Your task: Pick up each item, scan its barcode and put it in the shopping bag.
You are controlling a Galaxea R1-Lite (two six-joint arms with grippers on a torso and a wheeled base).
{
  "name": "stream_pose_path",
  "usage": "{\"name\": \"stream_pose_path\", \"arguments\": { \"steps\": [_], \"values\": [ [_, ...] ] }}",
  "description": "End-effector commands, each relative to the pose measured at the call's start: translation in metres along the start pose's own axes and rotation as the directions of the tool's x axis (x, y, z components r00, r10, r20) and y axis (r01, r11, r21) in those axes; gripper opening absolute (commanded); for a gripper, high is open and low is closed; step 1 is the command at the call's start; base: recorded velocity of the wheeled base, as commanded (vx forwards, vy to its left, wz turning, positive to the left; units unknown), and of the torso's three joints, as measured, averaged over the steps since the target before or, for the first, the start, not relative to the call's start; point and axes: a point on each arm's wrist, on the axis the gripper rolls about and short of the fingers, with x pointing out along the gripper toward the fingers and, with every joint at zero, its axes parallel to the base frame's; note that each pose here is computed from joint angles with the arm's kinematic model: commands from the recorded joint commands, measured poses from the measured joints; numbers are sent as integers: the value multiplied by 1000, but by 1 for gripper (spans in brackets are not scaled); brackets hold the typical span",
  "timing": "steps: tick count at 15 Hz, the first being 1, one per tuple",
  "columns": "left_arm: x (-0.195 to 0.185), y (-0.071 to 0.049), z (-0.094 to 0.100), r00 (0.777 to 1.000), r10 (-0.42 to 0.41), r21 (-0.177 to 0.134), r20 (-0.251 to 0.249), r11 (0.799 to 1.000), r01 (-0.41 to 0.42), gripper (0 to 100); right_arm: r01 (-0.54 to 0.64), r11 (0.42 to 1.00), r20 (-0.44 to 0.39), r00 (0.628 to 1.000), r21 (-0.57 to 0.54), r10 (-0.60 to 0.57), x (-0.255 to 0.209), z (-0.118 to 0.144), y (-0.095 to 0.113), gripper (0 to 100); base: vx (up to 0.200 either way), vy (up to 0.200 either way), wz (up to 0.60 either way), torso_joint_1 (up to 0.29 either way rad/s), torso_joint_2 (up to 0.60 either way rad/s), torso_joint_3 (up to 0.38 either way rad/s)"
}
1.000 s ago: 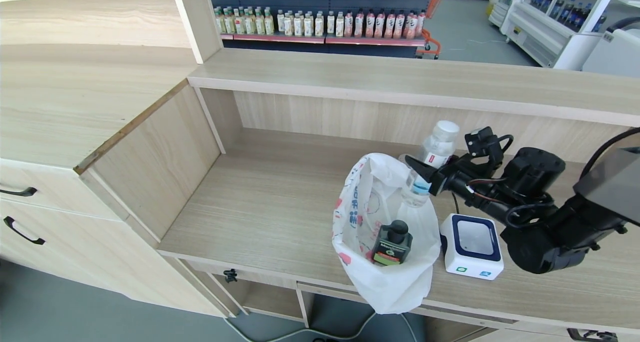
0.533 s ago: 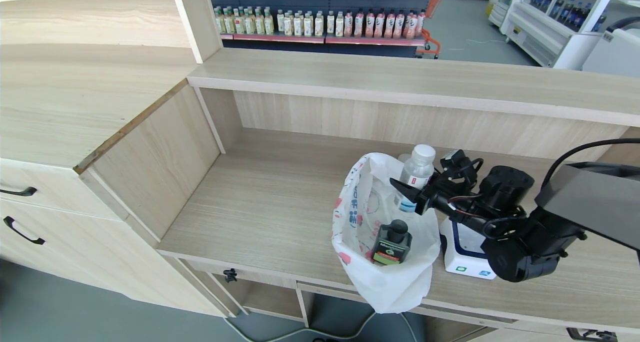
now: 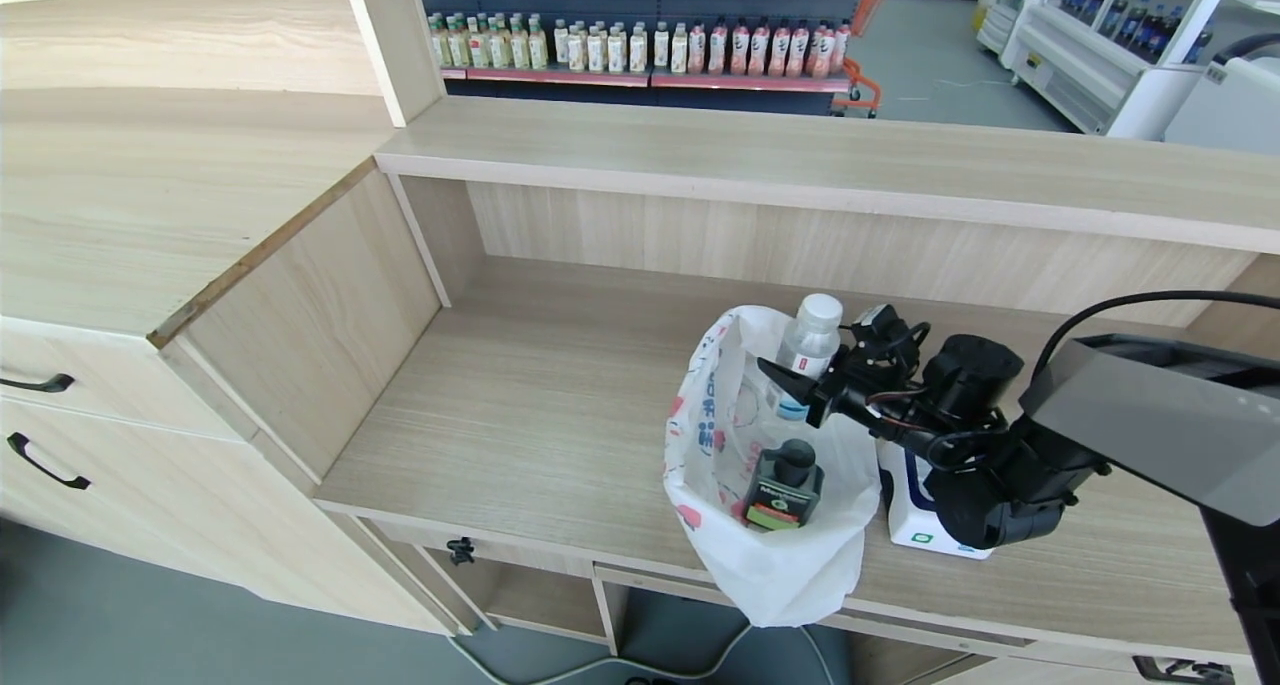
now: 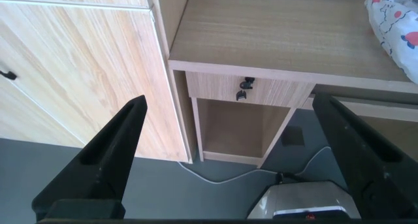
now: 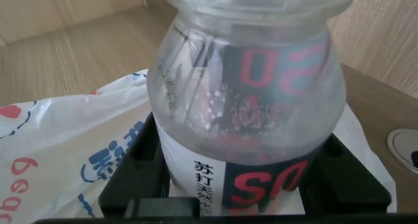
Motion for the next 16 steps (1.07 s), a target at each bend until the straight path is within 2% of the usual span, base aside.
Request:
{"name": "stream_pose_path", "arguments": {
  "steps": [1,5,11,12,16],
  "values": [
    [0,0,0,1000,-1,0,0,1000,1,100,-10,1000,-11,1000,9,10,4,-12,2,0,0,0,0,0,0,0],
    [0,0,0,1000,-1,0,0,1000,1,100,-27,1000,-24,999,3,27,4,-20,4,0,0,0,0,0,0,0],
    [0,0,0,1000,-1,0,0,1000,1,100,-45,999,-10,999,-6,45,3,-14,2,0,0,0,0,0,0,0],
    [0,0,0,1000,-1,0,0,1000,1,100,-59,998,2,998,-12,59,1,-8,-1,100,0,0,0,0,0,0],
    [0,0,0,1000,-1,0,0,1000,1,100,-85,996,59,995,2,85,-8,33,-8,100,0,0,0,0,0,0]
  ]
}}
